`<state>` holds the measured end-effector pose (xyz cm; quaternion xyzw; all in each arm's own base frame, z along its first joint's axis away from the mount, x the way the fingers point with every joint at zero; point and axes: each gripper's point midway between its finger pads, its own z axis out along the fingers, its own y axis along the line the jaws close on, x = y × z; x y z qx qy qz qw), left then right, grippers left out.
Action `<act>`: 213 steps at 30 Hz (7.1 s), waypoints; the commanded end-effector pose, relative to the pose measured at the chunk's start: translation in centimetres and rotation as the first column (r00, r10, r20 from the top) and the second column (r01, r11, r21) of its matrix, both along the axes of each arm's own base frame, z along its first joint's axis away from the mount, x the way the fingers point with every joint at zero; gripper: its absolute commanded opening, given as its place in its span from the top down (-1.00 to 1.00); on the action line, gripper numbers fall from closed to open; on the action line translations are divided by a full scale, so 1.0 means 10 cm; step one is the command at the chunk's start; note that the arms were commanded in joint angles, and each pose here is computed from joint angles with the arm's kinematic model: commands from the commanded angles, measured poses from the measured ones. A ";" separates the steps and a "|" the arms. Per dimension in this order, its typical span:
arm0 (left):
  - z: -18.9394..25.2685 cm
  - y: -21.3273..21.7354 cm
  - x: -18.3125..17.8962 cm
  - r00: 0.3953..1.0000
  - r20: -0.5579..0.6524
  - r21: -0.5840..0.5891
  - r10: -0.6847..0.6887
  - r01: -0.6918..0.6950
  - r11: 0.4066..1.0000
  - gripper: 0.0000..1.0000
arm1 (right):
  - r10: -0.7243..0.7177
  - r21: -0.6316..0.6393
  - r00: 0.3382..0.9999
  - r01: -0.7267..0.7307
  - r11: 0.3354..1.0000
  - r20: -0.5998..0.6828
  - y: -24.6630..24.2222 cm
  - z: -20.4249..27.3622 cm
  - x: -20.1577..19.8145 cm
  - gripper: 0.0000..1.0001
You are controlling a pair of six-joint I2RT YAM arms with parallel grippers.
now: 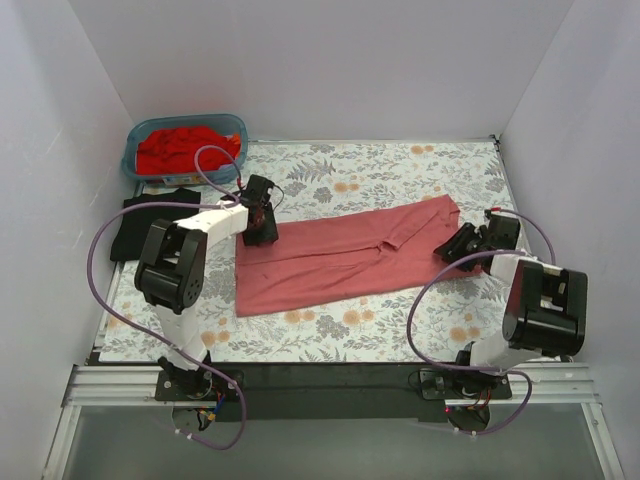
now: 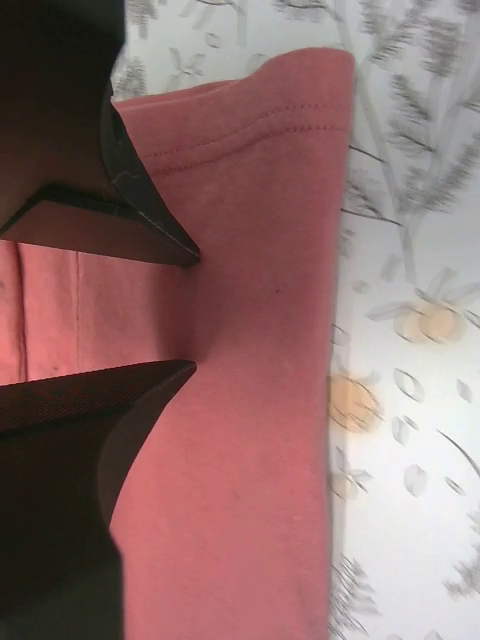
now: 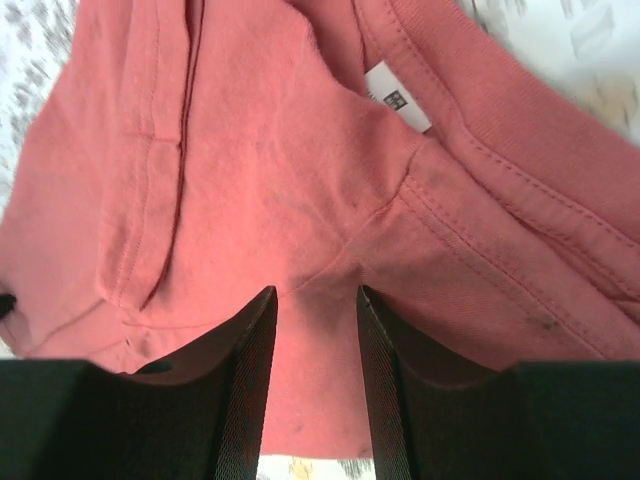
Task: Fold and stack the t-shirts
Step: Fold the tshirt
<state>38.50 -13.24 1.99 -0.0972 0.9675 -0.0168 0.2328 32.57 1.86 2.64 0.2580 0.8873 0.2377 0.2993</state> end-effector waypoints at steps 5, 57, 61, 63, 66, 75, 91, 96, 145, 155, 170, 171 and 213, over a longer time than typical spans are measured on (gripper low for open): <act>-0.19 0.04 -1.42 0.930 -0.368 -0.103 0.012 -0.053 0.993 0.20 | 0.092 0.069 0.996 -0.093 0.993 0.023 -0.02 -0.18 0.92 0.09; 0.48 -0.91 -1.69 0.977 -0.141 -0.247 -0.163 0.124 0.961 -0.10 | 0.455 0.005 0.884 -0.458 0.889 0.106 1.61 -0.01 1.33 0.22; 0.57 -0.94 -1.56 0.986 -0.088 -0.249 -0.143 0.118 0.961 -0.25 | 0.475 -0.036 0.870 -0.475 0.879 0.132 1.54 -0.07 1.59 0.22; 0.59 -0.97 -1.53 0.987 -0.074 -0.257 -0.141 0.117 0.959 -0.28 | 0.476 -0.055 0.867 -0.474 0.879 0.145 1.47 -0.07 1.81 0.22; 0.59 -1.02 -1.49 0.986 -0.070 -0.267 -0.149 0.126 0.956 -0.33 | 0.482 -0.100 0.854 -0.471 0.876 0.198 1.38 0.02 2.19 0.21; 0.55 -0.97 -1.51 0.985 -0.092 -0.233 -0.148 0.123 0.965 -0.46 | 0.507 -0.110 0.827 -0.496 0.862 0.245 1.31 0.60 2.36 0.10; 0.57 -0.56 -1.97 0.986 -0.126 -0.209 -0.106 0.078 0.975 -0.43 | 0.437 -0.168 0.883 -0.463 0.870 -0.170 0.98 0.54 -0.88 -0.04; 0.53 -0.60 -2.05 0.981 -0.163 -0.239 -0.104 0.063 0.969 -0.38 | 0.473 -0.047 0.867 -0.485 0.873 -0.158 1.09 0.46 -1.49 -0.15; 0.11 -0.81 -1.94 0.956 -0.260 -0.219 -0.139 0.082 0.972 -0.22 | 0.515 0.084 0.769 -0.526 0.846 -0.378 1.31 -0.28 -2.02 0.97; 0.16 -0.80 -1.75 0.971 -0.208 -0.173 -0.116 0.080 0.982 -0.06 | 0.523 0.092 0.768 -0.530 0.843 -0.369 1.32 -0.28 -2.03 0.97; -0.05 -0.67 -2.19 0.927 -0.346 -0.147 -0.144 0.098 0.984 1.00 | 0.598 0.099 0.700 -0.614 0.783 -0.389 1.32 -0.18 -2.12 0.97; 0.00 -0.67 -2.29 0.920 -0.360 -0.157 -0.153 0.102 0.982 1.00 | 0.620 0.109 0.657 -0.643 0.758 -0.429 1.28 -0.17 -2.26 0.97; 0.86 -0.72 0.09 0.991 0.124 -0.174 -0.047 0.068 0.982 1.00 | 0.590 -0.306 0.774 -0.633 0.711 -0.230 1.20 0.92 0.42 0.97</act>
